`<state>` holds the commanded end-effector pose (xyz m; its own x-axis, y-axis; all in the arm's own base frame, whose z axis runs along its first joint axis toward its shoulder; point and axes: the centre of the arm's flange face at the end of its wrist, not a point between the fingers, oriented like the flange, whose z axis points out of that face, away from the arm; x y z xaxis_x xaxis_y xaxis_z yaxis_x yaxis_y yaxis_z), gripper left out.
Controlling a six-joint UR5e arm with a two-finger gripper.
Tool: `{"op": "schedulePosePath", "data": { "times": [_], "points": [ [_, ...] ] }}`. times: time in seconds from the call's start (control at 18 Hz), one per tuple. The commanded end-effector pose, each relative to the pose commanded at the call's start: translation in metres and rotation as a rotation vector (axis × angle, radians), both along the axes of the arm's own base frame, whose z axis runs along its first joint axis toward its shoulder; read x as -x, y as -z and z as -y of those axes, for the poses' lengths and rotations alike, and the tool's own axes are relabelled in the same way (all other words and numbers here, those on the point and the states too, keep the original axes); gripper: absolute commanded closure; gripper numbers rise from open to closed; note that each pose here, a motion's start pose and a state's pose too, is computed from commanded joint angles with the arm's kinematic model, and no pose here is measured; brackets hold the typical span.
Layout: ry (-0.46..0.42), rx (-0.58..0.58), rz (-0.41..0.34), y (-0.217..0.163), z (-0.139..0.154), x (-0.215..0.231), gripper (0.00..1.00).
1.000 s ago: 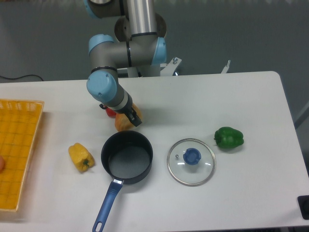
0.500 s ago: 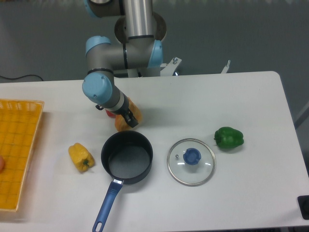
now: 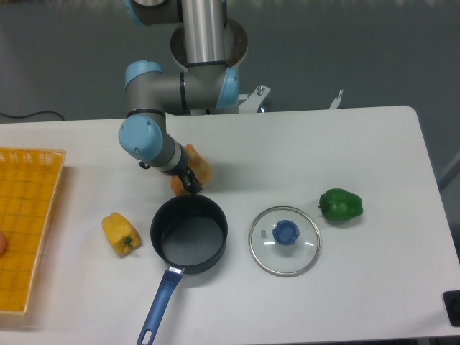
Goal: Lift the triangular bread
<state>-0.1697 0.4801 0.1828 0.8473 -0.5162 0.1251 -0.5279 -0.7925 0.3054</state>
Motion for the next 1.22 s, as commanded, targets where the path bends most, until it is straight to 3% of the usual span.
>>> {"op": "schedulePosePath", "data": {
  "times": [0.11, 1.22],
  "points": [
    [0.0, -0.001, -0.001, -0.0007, 0.0, 0.0, 0.1],
    [0.0, -0.001, -0.001, -0.0008, 0.0, 0.0, 0.1]
  ]
}}
